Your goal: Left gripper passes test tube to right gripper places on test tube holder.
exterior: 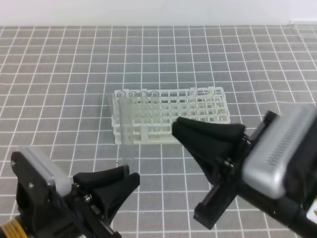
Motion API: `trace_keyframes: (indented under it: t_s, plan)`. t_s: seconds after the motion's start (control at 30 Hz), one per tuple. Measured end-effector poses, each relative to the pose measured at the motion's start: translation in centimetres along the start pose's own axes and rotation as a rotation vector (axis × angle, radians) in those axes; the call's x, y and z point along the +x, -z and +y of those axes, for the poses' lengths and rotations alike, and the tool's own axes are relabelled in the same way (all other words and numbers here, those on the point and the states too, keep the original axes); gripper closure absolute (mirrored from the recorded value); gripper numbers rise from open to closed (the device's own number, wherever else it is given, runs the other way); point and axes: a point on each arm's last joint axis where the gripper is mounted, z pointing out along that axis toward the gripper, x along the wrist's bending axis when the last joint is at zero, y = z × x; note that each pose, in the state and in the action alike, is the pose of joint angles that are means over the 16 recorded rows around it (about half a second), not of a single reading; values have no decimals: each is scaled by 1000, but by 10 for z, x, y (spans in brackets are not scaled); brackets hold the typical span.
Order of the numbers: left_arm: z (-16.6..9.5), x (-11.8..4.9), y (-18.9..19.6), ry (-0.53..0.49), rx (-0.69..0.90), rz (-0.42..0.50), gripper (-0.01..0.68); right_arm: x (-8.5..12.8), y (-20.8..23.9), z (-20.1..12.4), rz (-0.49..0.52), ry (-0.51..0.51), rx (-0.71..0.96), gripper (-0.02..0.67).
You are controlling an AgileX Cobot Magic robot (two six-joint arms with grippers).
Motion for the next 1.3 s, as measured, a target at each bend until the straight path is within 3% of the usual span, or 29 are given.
trace_keyframes:
  t_s: [0.23,0.6,0.73,1.07,1.3]
  plan:
    - [0,0,-5,-30,-26,-8,627,4,6,-11,-30,27,-161,582]
    - [-2,0,-15,-49,-65,-28,639,7,-20,-8,-50,-35,-158,279]
    - [-3,-1,-16,-55,-72,-36,639,8,-33,-7,-59,-69,-143,207]
    - [-3,-3,-17,-84,-74,-58,639,10,-54,-10,-79,-118,-108,180]
    - [-3,-4,-17,-111,-72,-65,639,11,-62,-13,-76,-119,-81,222]
